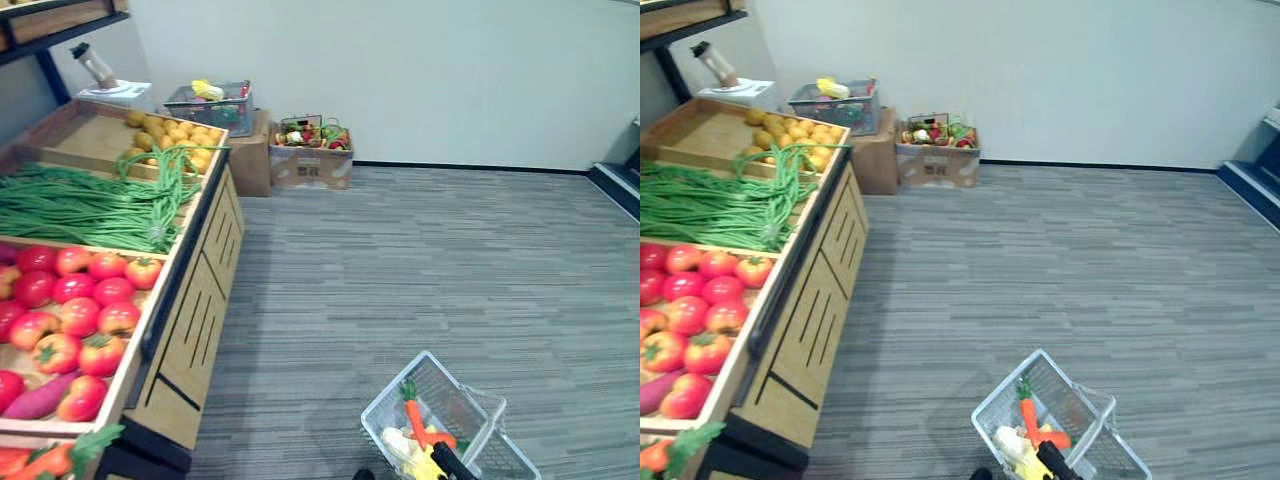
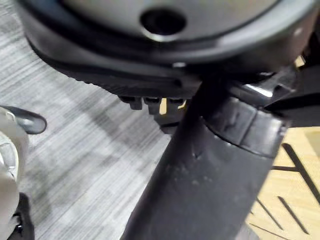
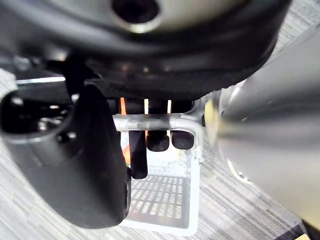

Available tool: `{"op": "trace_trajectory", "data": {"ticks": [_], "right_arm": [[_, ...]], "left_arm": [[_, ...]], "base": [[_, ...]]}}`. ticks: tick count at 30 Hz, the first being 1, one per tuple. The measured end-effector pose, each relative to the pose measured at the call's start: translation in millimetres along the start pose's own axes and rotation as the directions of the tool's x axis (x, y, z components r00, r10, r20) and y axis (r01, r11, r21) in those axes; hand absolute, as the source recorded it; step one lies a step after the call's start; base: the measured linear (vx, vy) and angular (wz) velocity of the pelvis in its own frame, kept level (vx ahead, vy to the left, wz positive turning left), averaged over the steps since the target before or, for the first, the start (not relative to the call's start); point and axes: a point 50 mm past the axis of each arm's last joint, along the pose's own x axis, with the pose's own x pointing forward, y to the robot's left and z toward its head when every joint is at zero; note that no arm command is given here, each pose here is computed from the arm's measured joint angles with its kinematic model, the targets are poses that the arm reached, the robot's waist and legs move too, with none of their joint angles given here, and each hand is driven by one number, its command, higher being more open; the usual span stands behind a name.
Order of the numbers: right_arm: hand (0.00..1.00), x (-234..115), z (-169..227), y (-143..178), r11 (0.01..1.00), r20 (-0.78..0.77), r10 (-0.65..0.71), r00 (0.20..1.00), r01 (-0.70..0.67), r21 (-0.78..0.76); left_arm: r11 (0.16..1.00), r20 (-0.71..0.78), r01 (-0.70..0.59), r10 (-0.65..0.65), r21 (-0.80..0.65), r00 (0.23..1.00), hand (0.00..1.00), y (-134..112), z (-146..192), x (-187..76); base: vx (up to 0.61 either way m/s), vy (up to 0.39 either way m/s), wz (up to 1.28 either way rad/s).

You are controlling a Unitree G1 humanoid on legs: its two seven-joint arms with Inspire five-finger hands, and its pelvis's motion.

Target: Pick vegetable in the basket

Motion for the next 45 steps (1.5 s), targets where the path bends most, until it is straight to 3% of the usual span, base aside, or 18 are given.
{"op": "trace_trajectory", "data": {"ticks": [7,12,14,16,20,26,34,39,45], "right_arm": [[0.00,-1,1,-4,0.999,-0.045,-0.026,0.999,0.024,-0.035],[0.00,-2,-7,-12,0.996,-0.117,-0.059,0.991,0.052,-0.068],[0.00,-2,24,-13,0.998,-0.010,-0.038,0.999,0.038,-0.048],[0.00,-8,23,-34,0.990,-0.022,-0.126,0.992,0.124,-0.064],[0.00,-10,10,-36,0.991,-0.051,-0.111,0.992,0.107,-0.084],[0.00,-10,0,-31,0.995,-0.063,-0.078,0.995,0.074,-0.061],[0.00,-19,-13,-49,0.991,-0.076,-0.137,0.988,0.137,-0.011],[0.00,-19,-20,-46,0.987,-0.057,-0.131,0.990,0.135,0.084],[0.00,-15,-22,-35,0.998,-0.089,-0.060,0.994,0.061,0.006]], "left_arm": [[0.996,-0.060,0.044,-0.048,-0.077,0.997,1.00,-16,-18,-5],[0.991,-0.028,0.040,-0.044,-0.127,0.999,1.00,-7,-20,-8],[0.981,-0.014,0.044,-0.047,-0.189,0.999,1.00,-13,-28,-13],[0.988,-0.023,0.039,-0.043,-0.147,0.999,1.00,-9,-25,-10],[0.996,-0.061,0.015,-0.020,-0.086,0.998,1.00,2,-35,-13],[0.998,-0.064,0.041,-0.045,-0.057,0.997,1.00,0,-32,-11],[0.996,-0.052,0.046,-0.050,-0.080,0.997,1.00,1,-27,-8],[0.998,-0.052,0.008,-0.011,-0.054,0.999,1.00,21,-26,-9],[0.998,-0.041,-0.004,0.002,-0.060,0.999,1.00,24,-22,-8]], "base": [[0.07,-0.232,-0.28],[-0.01,-0.166,-0.74],[-0.07,-0.115,-0.31],[0.04,-0.170,0.25],[0.16,-0.102,-0.06],[0.11,0.029,-0.21],[0.01,0.163,0.19],[0.07,0.179,0.67],[0.24,-0.098,0.53]]}}
